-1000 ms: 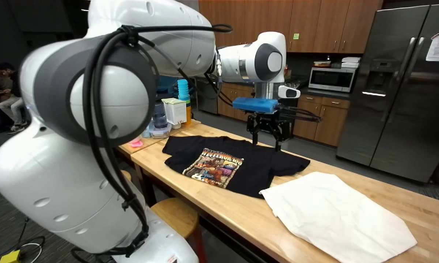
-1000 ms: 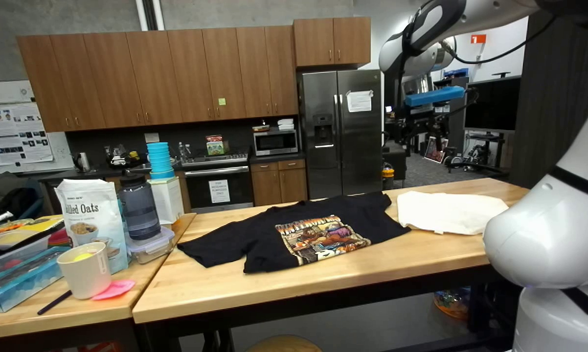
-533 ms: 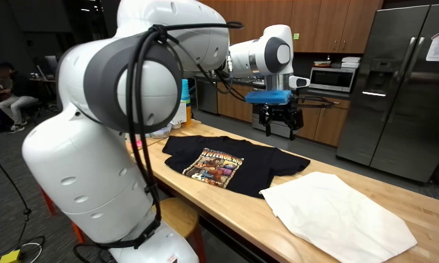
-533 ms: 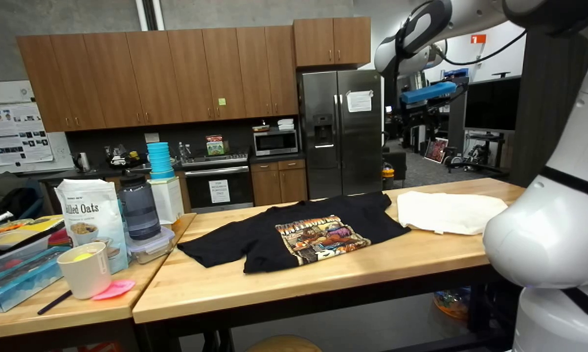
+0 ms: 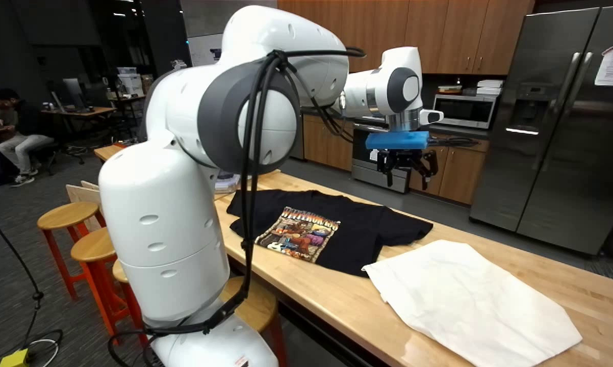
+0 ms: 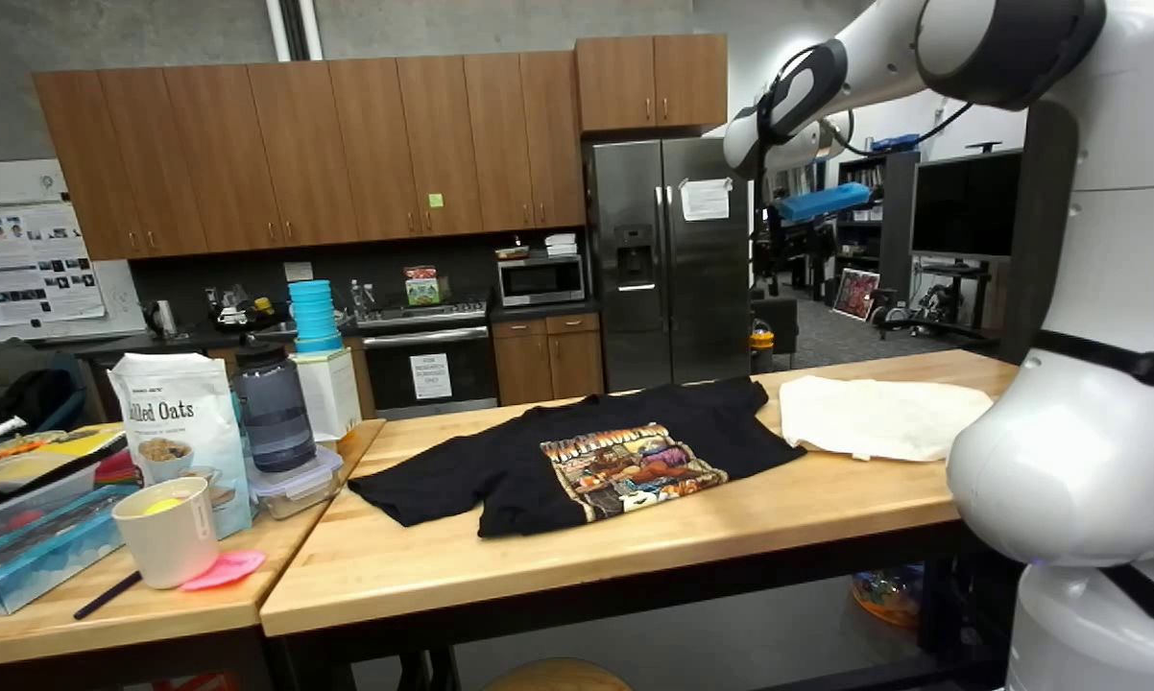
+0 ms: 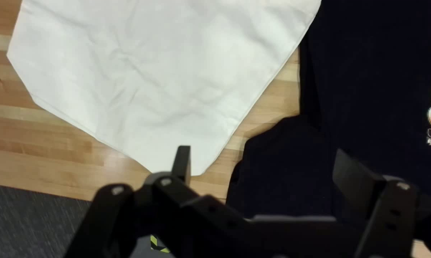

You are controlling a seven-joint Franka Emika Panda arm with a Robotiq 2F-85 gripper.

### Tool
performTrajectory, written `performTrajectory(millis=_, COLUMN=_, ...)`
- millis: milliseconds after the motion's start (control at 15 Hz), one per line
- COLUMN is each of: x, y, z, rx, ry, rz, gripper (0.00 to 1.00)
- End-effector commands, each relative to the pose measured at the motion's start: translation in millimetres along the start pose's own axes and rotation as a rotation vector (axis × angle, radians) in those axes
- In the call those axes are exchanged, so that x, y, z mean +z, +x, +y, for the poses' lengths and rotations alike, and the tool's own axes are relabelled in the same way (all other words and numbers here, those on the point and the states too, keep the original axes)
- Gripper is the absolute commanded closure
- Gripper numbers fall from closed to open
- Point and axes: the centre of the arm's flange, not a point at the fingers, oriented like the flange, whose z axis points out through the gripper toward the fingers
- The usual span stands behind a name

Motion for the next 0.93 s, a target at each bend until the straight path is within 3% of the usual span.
performTrajectory(millis=0, x=4, y=30, z=12, rx=-0.033, ry=0.009, rz=0.026, gripper=0.00)
performTrajectory(millis=467, x=44, y=51, z=20, rx=-0.004, ry=-0.007, rz=-0.020, gripper=0.00)
performTrajectory(millis=867, x=63, y=61, z=29, rx=0.025, ry=0.036, rz=-0.055, gripper=0.00)
